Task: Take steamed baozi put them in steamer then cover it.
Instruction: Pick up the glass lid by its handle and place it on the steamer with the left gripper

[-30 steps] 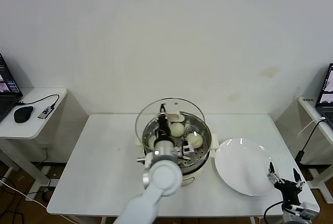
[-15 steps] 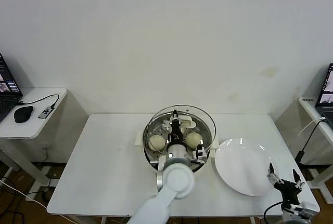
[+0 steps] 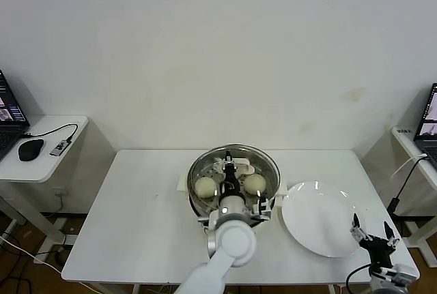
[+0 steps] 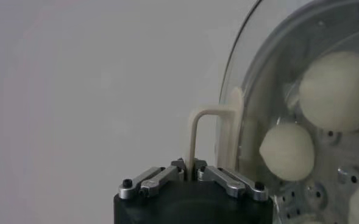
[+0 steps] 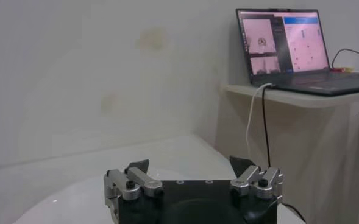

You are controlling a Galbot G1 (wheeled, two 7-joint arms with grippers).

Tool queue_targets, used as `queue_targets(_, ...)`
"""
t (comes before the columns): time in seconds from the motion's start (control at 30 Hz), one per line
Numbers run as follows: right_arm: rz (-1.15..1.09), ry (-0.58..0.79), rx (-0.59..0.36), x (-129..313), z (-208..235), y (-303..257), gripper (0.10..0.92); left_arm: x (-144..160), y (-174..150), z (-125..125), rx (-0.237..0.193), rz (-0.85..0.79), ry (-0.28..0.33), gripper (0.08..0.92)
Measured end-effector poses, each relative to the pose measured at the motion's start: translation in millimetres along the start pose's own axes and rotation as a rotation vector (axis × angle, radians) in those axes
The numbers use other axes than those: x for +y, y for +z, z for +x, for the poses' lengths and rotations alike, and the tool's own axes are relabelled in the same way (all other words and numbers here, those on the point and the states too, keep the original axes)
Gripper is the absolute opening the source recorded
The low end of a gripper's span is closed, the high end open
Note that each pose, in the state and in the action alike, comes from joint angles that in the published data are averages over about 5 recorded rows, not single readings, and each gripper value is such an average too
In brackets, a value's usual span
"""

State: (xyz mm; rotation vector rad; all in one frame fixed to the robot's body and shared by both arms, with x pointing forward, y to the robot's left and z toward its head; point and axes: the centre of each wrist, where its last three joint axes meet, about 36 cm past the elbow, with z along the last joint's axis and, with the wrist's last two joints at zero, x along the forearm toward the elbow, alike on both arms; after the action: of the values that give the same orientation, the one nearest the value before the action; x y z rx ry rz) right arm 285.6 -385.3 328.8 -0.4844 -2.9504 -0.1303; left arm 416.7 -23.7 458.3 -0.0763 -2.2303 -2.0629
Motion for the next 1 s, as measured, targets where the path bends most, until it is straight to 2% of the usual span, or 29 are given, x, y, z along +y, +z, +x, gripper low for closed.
queue_targets(0.5,0.009,0.000,0.000,-2.2,-2.9,-0.8,0.823,-9.5,4.2,-3.5,0.029,-0.012,0.009,0.150)
queue_targets(1.0,0.010,0.000,0.003,-1.3,-2.1,0.9,0.823,-13.9,2.2,-1.3,0.022,-0.011,0.016,0.150)
